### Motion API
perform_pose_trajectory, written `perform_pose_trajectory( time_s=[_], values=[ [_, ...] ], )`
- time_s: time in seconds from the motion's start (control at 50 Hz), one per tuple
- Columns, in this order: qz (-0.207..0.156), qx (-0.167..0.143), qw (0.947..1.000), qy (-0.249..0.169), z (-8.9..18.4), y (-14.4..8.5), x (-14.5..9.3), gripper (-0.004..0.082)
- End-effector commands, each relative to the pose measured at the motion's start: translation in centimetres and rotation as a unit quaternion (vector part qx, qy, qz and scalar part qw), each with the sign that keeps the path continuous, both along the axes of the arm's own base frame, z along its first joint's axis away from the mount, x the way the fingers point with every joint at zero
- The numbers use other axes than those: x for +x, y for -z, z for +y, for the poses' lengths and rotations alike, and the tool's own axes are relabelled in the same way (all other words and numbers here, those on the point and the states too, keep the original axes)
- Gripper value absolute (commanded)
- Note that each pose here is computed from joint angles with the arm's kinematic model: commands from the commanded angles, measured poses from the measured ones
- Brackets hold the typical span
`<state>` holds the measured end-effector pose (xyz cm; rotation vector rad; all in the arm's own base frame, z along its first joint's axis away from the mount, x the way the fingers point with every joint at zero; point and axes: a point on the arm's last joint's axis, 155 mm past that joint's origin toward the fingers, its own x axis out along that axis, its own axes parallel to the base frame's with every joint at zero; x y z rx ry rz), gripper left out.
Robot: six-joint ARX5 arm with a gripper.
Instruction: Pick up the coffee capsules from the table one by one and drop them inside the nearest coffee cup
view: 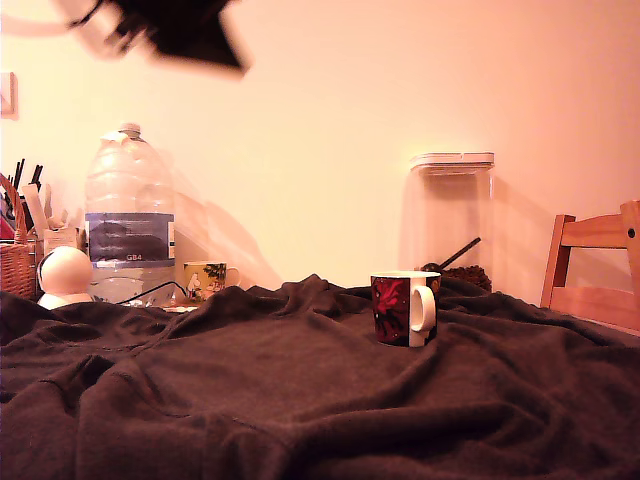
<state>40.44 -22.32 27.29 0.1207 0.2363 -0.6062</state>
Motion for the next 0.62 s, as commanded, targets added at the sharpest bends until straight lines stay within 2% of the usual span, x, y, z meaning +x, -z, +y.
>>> perform_pose_trajectory(
  time_s=[0.0, 0.34, 0.6],
  values=[
    [-0.007, -0.009, 0.9999, -0.012, 1.1, -0.2, -0.6, -0.0024],
    [0.027, -0.013, 0.9973, -0.067, 5.2, 4.1, -2.1, -0.0024],
    [0.031, -0.012, 0.9964, -0.078, 6.1, 4.6, -2.5, -0.0024]
  ],
)
